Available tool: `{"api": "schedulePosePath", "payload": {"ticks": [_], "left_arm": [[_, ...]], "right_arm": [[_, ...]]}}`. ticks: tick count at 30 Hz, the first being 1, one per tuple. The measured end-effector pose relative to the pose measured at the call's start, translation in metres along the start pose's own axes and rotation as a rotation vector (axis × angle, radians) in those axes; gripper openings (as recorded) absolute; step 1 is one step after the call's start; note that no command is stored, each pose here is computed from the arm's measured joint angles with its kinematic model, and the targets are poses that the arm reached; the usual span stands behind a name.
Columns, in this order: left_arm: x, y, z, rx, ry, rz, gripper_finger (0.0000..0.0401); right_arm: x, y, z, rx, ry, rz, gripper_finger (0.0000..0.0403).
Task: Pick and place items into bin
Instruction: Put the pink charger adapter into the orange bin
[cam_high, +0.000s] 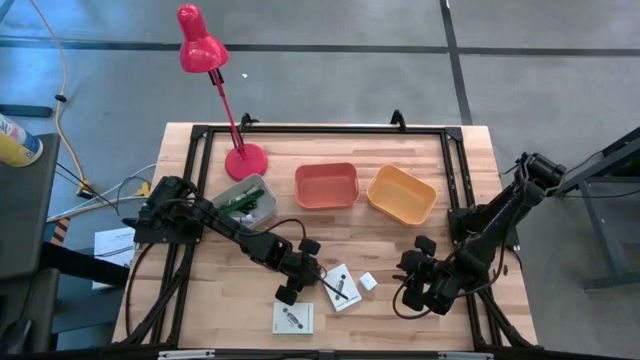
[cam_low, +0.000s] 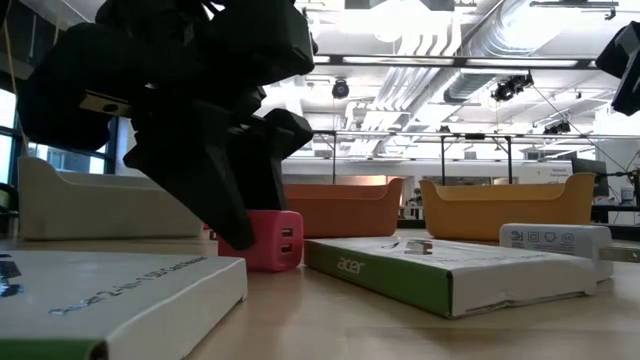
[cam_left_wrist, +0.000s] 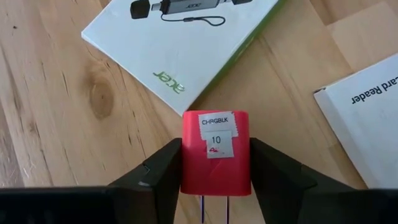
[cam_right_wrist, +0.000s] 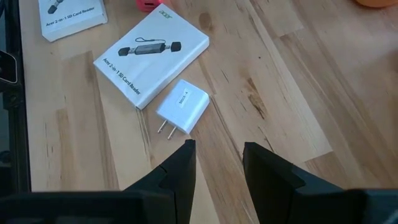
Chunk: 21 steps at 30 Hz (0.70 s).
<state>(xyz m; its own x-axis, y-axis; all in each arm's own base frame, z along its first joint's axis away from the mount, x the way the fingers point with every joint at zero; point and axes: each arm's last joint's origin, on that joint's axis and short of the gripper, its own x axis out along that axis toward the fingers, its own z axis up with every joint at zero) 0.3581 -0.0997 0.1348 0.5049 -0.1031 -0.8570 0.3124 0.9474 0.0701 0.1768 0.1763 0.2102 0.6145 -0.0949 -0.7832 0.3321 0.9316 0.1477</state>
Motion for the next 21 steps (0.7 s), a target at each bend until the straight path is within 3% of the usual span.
{"api": "schedulePosePath", "payload": {"ticks": [10, 21], "left_arm": [[0.0000, 0.0000, 0.0001, 0.000, -0.001, 0.000, 0.0140], [-0.0029, 0.0005, 0.0028, 0.001, -0.004, 0.000, 0.0154]], "right_arm": [[0.0000, 0.0000, 0.0000, 0.000, 0.000, 0.000, 0.0124], [0.0000, 0.0000, -0.0001, -0.001, 0.000, 0.000, 0.0124]]}}
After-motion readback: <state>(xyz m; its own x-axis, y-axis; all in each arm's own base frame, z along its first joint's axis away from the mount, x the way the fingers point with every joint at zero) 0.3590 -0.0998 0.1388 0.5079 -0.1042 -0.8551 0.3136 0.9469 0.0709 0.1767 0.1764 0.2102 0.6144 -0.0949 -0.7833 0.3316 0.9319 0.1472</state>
